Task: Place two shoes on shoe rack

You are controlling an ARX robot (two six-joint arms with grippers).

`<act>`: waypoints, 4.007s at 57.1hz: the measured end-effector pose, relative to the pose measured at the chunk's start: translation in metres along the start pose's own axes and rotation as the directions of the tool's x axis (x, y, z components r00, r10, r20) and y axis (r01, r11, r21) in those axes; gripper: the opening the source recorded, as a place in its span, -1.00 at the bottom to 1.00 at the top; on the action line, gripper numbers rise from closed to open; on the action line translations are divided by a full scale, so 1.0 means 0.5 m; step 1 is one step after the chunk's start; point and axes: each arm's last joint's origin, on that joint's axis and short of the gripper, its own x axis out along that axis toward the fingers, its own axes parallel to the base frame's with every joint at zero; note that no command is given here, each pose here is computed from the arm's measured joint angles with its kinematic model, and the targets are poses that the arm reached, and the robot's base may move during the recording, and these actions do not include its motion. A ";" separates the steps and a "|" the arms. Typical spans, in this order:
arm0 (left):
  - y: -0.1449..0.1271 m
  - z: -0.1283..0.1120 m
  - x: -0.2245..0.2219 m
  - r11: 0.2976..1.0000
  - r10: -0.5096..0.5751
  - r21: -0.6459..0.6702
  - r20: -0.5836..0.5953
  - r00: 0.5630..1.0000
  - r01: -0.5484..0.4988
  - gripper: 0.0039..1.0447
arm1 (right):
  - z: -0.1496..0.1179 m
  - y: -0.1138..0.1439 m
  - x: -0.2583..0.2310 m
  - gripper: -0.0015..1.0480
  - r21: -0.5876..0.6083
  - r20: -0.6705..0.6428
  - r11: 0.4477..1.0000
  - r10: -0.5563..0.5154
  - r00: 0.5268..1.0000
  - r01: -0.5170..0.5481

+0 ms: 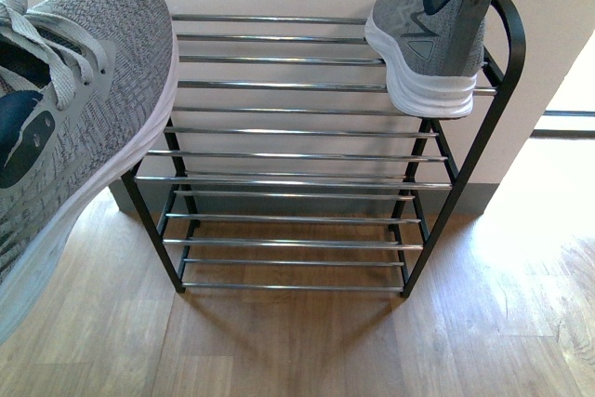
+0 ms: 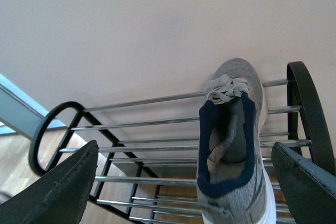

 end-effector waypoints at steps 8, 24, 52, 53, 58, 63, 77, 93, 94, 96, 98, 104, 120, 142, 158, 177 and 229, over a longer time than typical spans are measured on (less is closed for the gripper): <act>0.000 0.000 0.000 1.000 0.000 0.000 0.000 1.000 0.000 -0.98 | -0.024 -0.015 -0.086 0.82 -0.070 0.038 0.997 0.046 0.998 -0.043; 0.000 0.000 0.000 1.000 0.000 0.000 0.000 1.000 0.000 -0.98 | -0.098 -0.077 -0.203 0.82 -0.067 0.114 0.995 -0.065 0.991 0.073; 0.000 0.000 0.000 1.000 0.000 0.000 0.000 1.000 0.000 -0.98 | -0.157 -0.088 -0.276 -0.53 -0.326 0.159 0.935 -0.093 0.983 0.142; 0.000 0.000 0.000 1.000 0.000 0.000 0.000 1.000 0.000 -0.98 | -0.159 -0.088 -0.279 -0.60 -0.327 0.160 0.934 -0.094 0.983 0.142; 0.000 0.000 0.000 1.000 0.000 0.000 0.000 1.000 0.000 -0.98 | -0.169 -0.090 -0.293 -0.92 -0.333 0.158 0.932 -0.094 0.983 0.143; 0.000 0.000 0.000 1.000 0.000 0.000 0.000 1.000 0.000 -0.98 | -0.177 -0.091 -0.304 -0.97 -0.337 0.156 0.931 -0.095 0.983 0.143; 0.000 0.000 0.000 1.000 0.000 0.000 0.000 1.000 0.000 -0.98 | -0.191 -0.093 -0.327 -0.97 -0.337 0.158 0.931 -0.094 0.983 0.143; 0.000 0.000 0.000 1.000 -0.001 0.000 0.000 1.000 0.001 -0.98 | -0.203 -0.094 -0.346 -0.97 -0.337 0.178 0.930 -0.087 0.980 0.144; 0.000 0.000 0.000 1.000 0.000 0.000 0.000 1.000 0.000 -0.98 | -0.203 -0.094 -0.348 -0.97 -0.337 0.179 0.930 -0.086 0.980 0.143; 0.000 0.000 0.000 1.000 0.000 0.000 0.000 1.000 0.000 -0.98 | -0.202 -0.093 -0.350 -0.97 -0.337 0.181 0.930 -0.085 0.980 0.143; 0.000 0.000 0.000 1.000 0.000 0.000 0.000 1.000 0.000 -0.98 | -0.202 -0.093 -0.353 -0.97 -0.337 0.182 0.930 -0.084 0.980 0.143; 0.000 0.000 0.000 1.000 0.000 0.000 0.000 1.000 0.000 -0.98 | -0.202 -0.091 -0.359 -0.97 -0.338 0.183 0.930 -0.083 0.980 0.142; 0.000 0.000 0.000 1.000 0.000 0.000 0.000 1.000 0.000 -0.98 | -0.204 -0.090 -0.374 -0.97 -0.338 0.185 0.930 -0.082 0.979 0.142; 0.000 0.000 0.000 1.000 0.000 0.000 0.000 1.000 0.000 -0.98 | -0.207 -0.089 -0.388 -0.97 -0.338 0.185 0.930 -0.082 0.979 0.142; 0.000 0.000 0.000 1.000 -0.001 0.000 0.000 1.000 0.001 -0.98 | -0.216 -0.089 -0.412 -0.97 -0.338 0.179 0.930 -0.085 0.980 0.143; 0.000 0.000 0.000 1.000 0.000 0.000 0.000 1.000 0.000 -0.98 | -0.216 -0.088 -0.412 -0.57 -0.339 0.181 0.930 -0.084 0.980 0.143; -0.331 0.191 0.336 0.911 -0.195 -0.395 -0.161 0.968 0.118 -0.98 | -0.216 -0.088 -0.412 0.82 -0.339 0.182 0.930 -0.084 0.980 0.142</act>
